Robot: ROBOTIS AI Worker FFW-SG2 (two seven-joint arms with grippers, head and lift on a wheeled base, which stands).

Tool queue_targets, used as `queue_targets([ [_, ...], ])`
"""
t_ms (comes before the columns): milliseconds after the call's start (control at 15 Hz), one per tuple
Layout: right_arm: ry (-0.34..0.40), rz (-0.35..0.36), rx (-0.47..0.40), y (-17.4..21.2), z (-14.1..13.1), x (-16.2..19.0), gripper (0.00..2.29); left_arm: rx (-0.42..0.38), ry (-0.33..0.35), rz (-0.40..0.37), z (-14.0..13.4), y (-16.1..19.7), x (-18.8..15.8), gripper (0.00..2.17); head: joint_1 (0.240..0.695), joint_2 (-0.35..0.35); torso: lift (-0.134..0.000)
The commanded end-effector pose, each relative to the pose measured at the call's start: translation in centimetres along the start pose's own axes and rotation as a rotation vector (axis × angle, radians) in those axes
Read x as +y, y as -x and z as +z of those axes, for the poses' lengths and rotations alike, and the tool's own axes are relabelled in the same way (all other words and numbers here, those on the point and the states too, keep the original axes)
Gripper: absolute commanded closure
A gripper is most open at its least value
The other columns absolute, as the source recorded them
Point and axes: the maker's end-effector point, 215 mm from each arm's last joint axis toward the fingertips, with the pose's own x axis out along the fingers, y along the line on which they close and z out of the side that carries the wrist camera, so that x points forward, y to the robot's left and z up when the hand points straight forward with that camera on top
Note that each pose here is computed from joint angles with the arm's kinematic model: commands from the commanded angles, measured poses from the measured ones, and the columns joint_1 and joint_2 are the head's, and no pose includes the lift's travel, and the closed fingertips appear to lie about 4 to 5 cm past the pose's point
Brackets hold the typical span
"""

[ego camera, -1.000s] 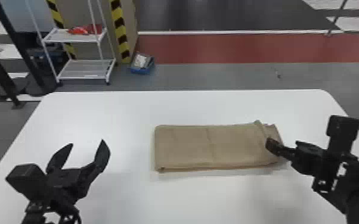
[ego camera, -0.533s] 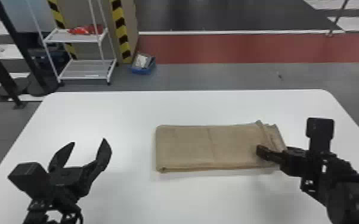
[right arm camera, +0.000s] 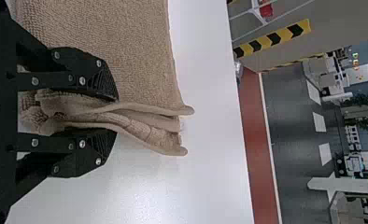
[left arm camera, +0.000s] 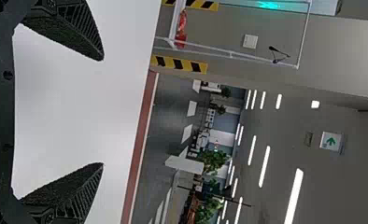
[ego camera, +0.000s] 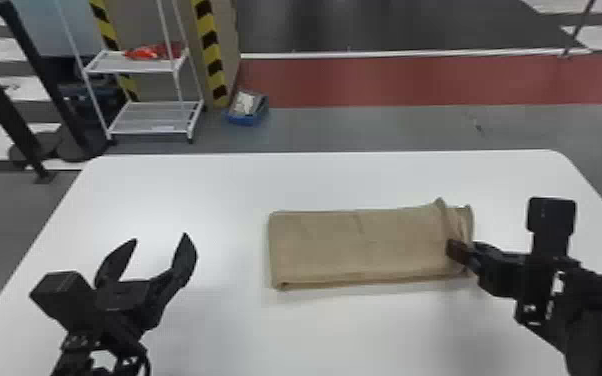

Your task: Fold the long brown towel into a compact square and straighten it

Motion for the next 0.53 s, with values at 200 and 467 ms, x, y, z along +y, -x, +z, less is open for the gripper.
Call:
queue_targets([
  [200,-0.070,0.006,-0.129,3.2,5.9,-1.9,1.71,0.003,0.008,0.002,-0.2,0.2,0.2,0.07,0.695,0.042,-0.126],
  [467,-0.060,0.119,-0.251,7.1,12.6,3.6,1.71,-0.003,0.002,0.010,0.2,0.5,0.8,0.07,0.695,0.031,-0.126],
])
